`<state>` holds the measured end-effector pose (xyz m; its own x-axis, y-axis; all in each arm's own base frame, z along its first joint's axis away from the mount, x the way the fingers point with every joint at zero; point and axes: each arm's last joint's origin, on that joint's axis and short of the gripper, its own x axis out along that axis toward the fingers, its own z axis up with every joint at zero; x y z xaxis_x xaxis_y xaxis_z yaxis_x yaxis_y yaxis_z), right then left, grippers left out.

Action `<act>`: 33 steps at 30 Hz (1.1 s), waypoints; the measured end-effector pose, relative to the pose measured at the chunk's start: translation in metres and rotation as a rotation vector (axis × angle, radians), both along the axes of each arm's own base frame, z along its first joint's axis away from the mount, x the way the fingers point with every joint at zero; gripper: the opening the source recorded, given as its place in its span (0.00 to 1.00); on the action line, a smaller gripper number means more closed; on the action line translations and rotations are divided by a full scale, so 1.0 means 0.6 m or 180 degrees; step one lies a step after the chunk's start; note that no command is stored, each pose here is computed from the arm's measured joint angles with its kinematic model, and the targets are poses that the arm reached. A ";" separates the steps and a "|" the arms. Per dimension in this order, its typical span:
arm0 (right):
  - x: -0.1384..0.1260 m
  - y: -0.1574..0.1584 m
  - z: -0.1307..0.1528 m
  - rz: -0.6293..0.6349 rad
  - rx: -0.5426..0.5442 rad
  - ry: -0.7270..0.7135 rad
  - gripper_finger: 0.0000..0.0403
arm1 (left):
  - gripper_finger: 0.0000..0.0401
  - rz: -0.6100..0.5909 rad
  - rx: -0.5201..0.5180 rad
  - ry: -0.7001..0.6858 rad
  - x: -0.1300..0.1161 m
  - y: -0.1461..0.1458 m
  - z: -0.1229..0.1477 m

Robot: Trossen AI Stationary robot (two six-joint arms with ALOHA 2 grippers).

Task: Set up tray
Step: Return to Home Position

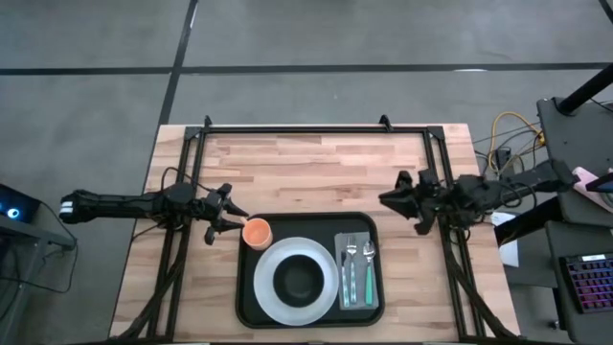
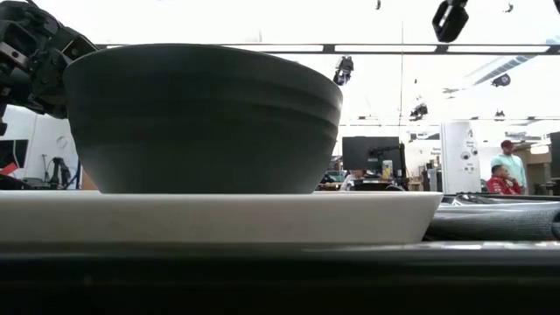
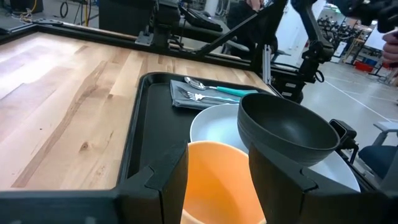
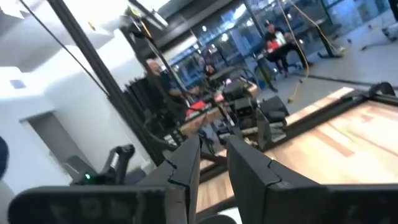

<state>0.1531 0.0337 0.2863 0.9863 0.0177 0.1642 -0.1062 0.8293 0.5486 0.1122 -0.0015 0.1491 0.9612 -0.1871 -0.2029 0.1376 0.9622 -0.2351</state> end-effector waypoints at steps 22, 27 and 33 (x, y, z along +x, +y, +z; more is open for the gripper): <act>-0.133 -0.041 -0.056 -0.0395 -0.0005 -0.1024 0.19 | 0.38 0.0000 -0.0001 0.0000 0.000 0.000 0.000; -0.135 -0.041 -0.064 -0.0346 0.0066 -0.0909 0.17 | 0.38 0.0002 0.0000 -0.0001 0.000 0.000 0.000; -0.132 -0.043 -0.070 -0.0373 0.0167 -0.0937 0.18 | 0.38 0.0001 -0.0002 0.0046 0.001 0.000 -0.002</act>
